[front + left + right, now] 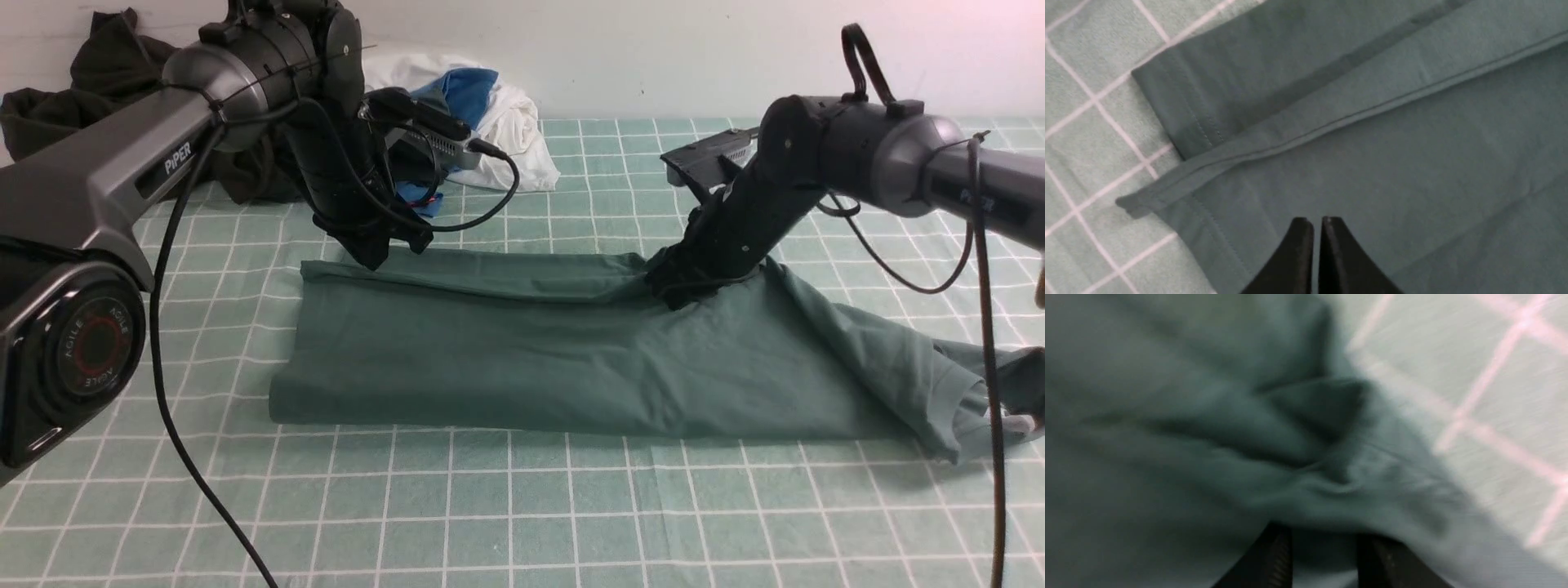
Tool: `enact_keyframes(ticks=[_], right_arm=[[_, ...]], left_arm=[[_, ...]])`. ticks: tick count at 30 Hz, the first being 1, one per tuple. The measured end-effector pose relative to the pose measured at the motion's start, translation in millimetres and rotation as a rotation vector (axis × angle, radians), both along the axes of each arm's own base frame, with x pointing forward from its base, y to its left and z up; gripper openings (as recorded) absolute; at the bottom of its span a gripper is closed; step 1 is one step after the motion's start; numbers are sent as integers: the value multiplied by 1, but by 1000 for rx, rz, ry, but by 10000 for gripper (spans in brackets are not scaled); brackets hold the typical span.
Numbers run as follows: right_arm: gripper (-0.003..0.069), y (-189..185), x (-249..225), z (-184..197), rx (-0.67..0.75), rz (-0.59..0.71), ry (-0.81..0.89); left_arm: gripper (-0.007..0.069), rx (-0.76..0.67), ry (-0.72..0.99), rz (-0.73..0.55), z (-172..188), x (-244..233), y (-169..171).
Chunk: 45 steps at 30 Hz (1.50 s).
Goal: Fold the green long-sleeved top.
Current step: Use the right arm to clamp the right edge of the fabric
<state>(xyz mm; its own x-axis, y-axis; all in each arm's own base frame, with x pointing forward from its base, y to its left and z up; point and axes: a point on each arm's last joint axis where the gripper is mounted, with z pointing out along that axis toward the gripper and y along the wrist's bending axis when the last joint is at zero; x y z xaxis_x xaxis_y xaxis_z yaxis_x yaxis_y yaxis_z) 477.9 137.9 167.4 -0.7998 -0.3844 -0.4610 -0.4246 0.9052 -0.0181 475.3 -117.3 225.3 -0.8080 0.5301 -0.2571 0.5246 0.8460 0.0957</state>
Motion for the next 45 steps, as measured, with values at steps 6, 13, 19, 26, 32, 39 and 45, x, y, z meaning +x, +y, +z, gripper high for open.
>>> enact_keyframes(ticks=[6,13,19,26,32,39,45], right_arm=[[223,-37,23,8,14,-249,-163],[223,-65,20,58,-63,-316,-118],[223,-70,-32,109,-124,-193,12],[223,-67,-101,74,-47,-163,201],[223,-74,-130,18,-131,-167,322],[223,-109,-118,9,-321,-293,211],[223,-179,-106,16,-407,-509,72]], left_arm=[[-3,7,20,-17,-1,-2,0],[-3,2,23,-19,-1,-2,0],[-3,-47,114,-14,-11,-20,-2],[-3,-25,281,-12,-34,-67,7],[-3,-29,271,-6,-50,-75,9],[-3,-31,266,-7,-50,-75,9],[-3,-31,265,-7,-50,-75,9]])
